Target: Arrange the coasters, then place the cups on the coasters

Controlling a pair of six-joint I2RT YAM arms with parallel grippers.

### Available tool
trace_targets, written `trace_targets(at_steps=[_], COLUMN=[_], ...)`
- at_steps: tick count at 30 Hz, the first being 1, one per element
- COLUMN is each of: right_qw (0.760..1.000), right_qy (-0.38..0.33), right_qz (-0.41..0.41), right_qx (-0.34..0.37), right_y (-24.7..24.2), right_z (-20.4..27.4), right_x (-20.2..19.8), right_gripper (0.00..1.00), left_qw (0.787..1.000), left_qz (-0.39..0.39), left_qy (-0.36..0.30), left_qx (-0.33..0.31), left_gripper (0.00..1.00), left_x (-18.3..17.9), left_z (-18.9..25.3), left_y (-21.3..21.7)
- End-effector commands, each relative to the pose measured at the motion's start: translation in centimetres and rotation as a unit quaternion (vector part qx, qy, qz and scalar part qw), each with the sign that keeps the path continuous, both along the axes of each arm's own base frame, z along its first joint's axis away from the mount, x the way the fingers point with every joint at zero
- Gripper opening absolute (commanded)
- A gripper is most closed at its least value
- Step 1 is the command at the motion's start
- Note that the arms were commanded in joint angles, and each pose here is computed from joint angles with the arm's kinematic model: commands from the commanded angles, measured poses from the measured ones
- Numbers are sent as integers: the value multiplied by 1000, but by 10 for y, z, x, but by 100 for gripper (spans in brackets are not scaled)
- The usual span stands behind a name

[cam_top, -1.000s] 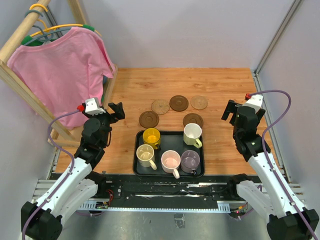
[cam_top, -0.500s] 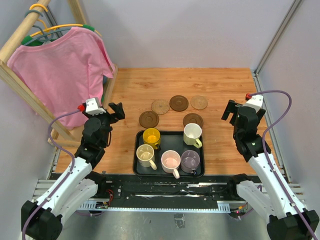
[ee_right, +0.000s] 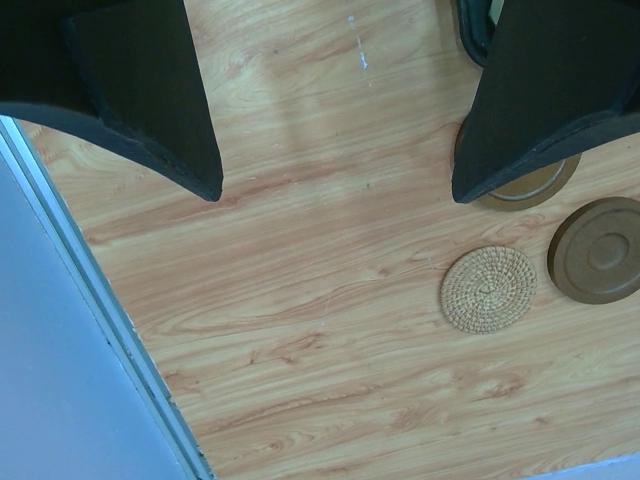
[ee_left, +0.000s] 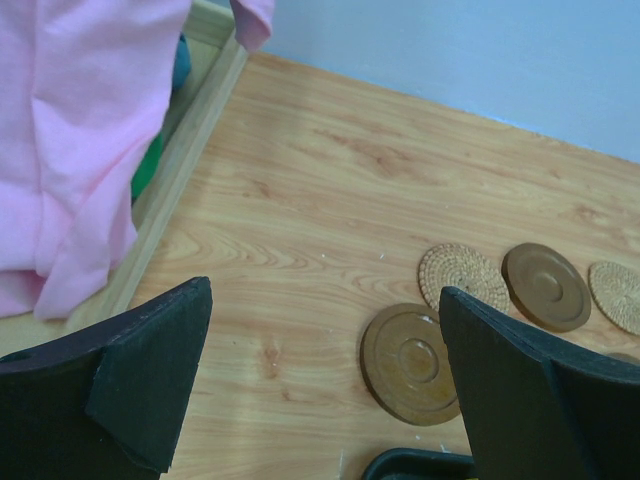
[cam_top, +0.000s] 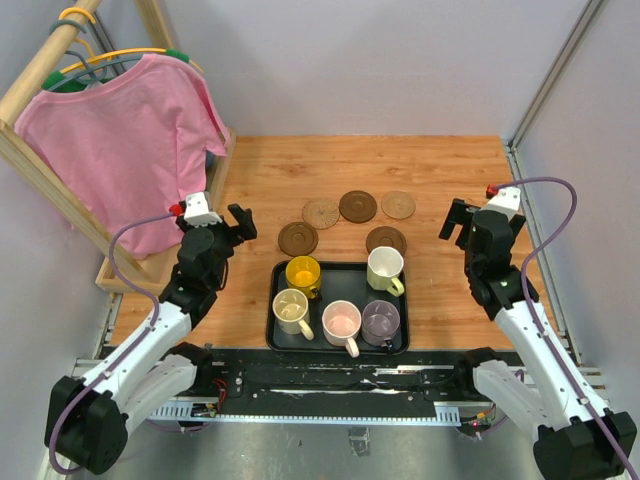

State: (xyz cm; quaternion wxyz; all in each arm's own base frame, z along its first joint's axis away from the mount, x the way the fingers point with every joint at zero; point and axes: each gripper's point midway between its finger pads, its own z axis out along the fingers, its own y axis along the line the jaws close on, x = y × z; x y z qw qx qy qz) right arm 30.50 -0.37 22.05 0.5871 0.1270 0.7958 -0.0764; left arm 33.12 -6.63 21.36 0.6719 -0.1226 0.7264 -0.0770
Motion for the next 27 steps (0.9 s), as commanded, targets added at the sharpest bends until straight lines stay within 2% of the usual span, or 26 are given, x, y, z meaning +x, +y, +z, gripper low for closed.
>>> trace_targets(at_steps=[1, 5, 9, 11, 12, 13, 14, 17, 19, 22, 27], right_qw=[999, 999, 997, 995, 994, 993, 993, 992, 990, 984, 968], right_qy=[-22, -7, 3, 9, 13, 19, 24, 41, 45, 54, 76], right_qz=[30, 46, 71, 101, 111, 114, 115, 120, 135, 167, 238], right_qx=[3, 2, 0, -7, -11, -13, -14, -18, -15, -4, 35], right_y=[12, 21, 33, 42, 46, 48, 49, 54, 61, 77, 107], right_z=[18, 15, 15, 13, 12, 10, 8, 1, 0, -5, -18], right_x=[18, 35, 54, 63, 68, 72, 77, 90, 99, 115, 145], right_gripper=[97, 84, 62, 46, 18, 5, 2, 1, 1, 1, 1], left_qw=[999, 999, 998, 998, 997, 997, 997, 996, 995, 993, 985], left_qz=[-13, -36, -57, -67, -71, -75, -78, -86, -94, -111, -170], left_qy=[-28, -14, -1, 0, 1, 0, 0, 5, 7, 14, 31], left_qx=[-17, -17, -19, -20, -19, -21, -22, -23, -24, -28, -26], left_gripper=[99, 91, 81, 71, 65, 58, 50, 29, 22, 1, 1], left_x=[15, 28, 42, 48, 51, 54, 57, 67, 75, 88, 111], left_z=[16, 6, -1, -1, -3, -3, -3, -6, -6, -11, -26], left_y=[-10, -24, -37, -43, -46, -48, -51, -57, -62, -72, -102])
